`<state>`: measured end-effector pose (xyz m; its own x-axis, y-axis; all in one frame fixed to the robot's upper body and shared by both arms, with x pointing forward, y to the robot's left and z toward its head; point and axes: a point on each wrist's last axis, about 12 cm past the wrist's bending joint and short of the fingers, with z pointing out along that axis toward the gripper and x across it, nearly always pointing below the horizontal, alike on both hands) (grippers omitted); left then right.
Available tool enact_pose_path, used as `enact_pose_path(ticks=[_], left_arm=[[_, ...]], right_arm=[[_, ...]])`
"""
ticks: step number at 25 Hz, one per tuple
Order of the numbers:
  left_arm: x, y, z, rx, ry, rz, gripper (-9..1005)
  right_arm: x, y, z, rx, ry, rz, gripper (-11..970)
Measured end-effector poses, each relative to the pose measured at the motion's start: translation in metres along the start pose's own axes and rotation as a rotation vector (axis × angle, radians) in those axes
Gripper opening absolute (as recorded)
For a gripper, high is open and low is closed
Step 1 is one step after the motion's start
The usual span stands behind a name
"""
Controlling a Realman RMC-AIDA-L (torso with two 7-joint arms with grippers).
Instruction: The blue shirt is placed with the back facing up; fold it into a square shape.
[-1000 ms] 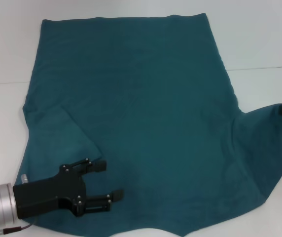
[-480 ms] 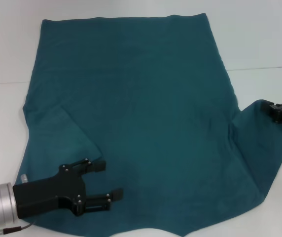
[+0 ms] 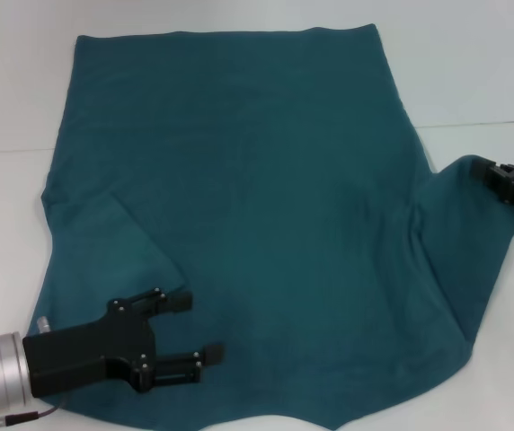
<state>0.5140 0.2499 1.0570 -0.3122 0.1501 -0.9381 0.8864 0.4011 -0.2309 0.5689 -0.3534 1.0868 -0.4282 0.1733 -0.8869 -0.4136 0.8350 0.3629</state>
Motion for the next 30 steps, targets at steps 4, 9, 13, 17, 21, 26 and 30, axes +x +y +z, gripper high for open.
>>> enact_pose_path(ticks=[4, 9, 13, 17, 21, 26, 30], left_arm=[[-0.0005, 0.0003, 0.0001, 0.0, 0.0, 0.002, 906], [-0.0007, 0.0004, 0.0003, 0.001, 0.0, 0.002, 906], [0.0001, 0.0001, -0.0003, 0.0, 0.0, 0.0, 906], [-0.0001, 0.0001, -0.0001, 0.0, 0.0, 0.0, 905], [-0.0003, 0.0001, 0.0, 0.001, 0.0, 0.001, 906], [-0.0004, 0.0001, 0.0, 0.002, 0.0, 0.001, 907], [-0.0009, 0.0003, 0.0004, 0.003, -0.001, 0.001, 906]], right_arm=[[-0.0037, 0.0037, 0.0058, -0.014, 0.003, -0.011, 56], [-0.0028, 0.0043, 0.01, -0.002, 0.014, -0.02, 58], [-0.0014, 0.003, 0.0083, 0.005, 0.018, -0.015, 60], [-0.0014, 0.0026, 0.0079, 0.006, 0.019, -0.015, 61], [-0.0009, 0.0029, 0.0082, 0.005, 0.02, -0.018, 63], [0.0012, 0.0024, 0.0071, 0.006, 0.023, -0.013, 65], [0.0025, 0.0009, 0.0062, 0.014, 0.025, -0.01, 66]])
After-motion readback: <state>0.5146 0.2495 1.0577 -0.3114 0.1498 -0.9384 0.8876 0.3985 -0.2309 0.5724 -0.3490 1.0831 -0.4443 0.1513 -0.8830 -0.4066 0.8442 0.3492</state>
